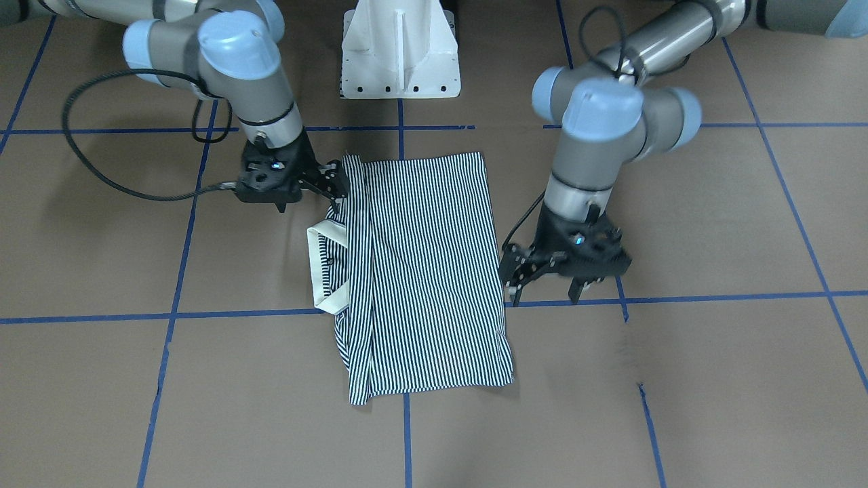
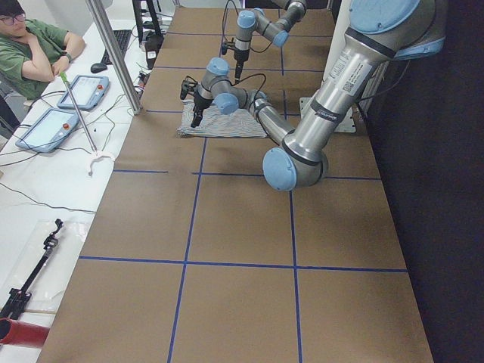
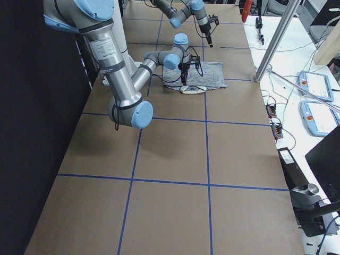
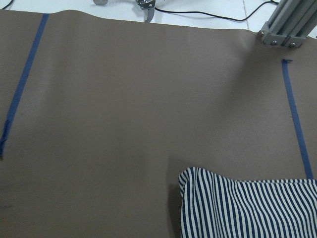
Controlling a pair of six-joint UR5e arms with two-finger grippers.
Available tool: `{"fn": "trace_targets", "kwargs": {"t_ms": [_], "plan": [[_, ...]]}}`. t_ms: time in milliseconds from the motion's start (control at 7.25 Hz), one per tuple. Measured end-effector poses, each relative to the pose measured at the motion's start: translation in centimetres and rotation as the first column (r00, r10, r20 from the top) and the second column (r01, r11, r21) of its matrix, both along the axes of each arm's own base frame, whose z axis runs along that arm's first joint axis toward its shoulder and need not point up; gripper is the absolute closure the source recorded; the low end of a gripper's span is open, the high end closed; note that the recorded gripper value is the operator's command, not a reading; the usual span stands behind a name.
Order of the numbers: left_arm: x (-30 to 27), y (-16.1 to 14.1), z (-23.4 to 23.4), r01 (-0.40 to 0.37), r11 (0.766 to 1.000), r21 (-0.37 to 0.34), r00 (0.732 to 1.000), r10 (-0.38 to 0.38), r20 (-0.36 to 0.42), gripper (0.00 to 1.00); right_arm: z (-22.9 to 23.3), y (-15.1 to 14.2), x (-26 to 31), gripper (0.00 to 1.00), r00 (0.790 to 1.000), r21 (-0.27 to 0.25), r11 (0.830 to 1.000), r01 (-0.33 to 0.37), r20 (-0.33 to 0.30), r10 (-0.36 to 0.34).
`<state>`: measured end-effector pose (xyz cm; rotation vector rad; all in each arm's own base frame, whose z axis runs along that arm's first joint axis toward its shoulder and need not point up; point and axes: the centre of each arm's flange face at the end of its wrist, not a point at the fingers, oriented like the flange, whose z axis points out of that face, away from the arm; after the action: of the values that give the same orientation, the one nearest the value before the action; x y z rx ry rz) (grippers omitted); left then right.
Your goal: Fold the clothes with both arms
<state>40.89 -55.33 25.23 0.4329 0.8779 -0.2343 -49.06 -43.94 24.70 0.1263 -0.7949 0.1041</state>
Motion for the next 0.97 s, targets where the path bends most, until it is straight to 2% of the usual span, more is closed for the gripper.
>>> {"fn": "trace_targets", "kwargs": {"t_ms": [276,414,690,966], "plan": [[-1.3,4.9,-1.5,-0.043,0.999,-0.001,0.999,0.043,-0.002,0.00,-1.5,2.7,-5.9,0.00,0.988,0.051,0.996,0.078,-0.138,-0.070],[-1.5,6.4,-1.7,-0.057,0.998,-0.003,0.998,0.057,-0.005,0.00,-1.8,4.1,-8.6,0.00,0.979,0.053,0.992,0.111,-0.179,-0.100],[-1.5,7.5,-1.8,-0.068,0.998,-0.007,0.998,0.068,-0.010,0.00,-1.1,6.1,-12.0,0.00,0.957,0.046,0.983,0.179,-0.239,-0.163],[-1.3,7.8,-1.6,-0.073,0.997,-0.012,0.997,0.073,-0.010,0.00,-0.5,6.5,-12.3,0.00,0.932,0.043,0.970,0.240,-0.291,-0.217]]}}
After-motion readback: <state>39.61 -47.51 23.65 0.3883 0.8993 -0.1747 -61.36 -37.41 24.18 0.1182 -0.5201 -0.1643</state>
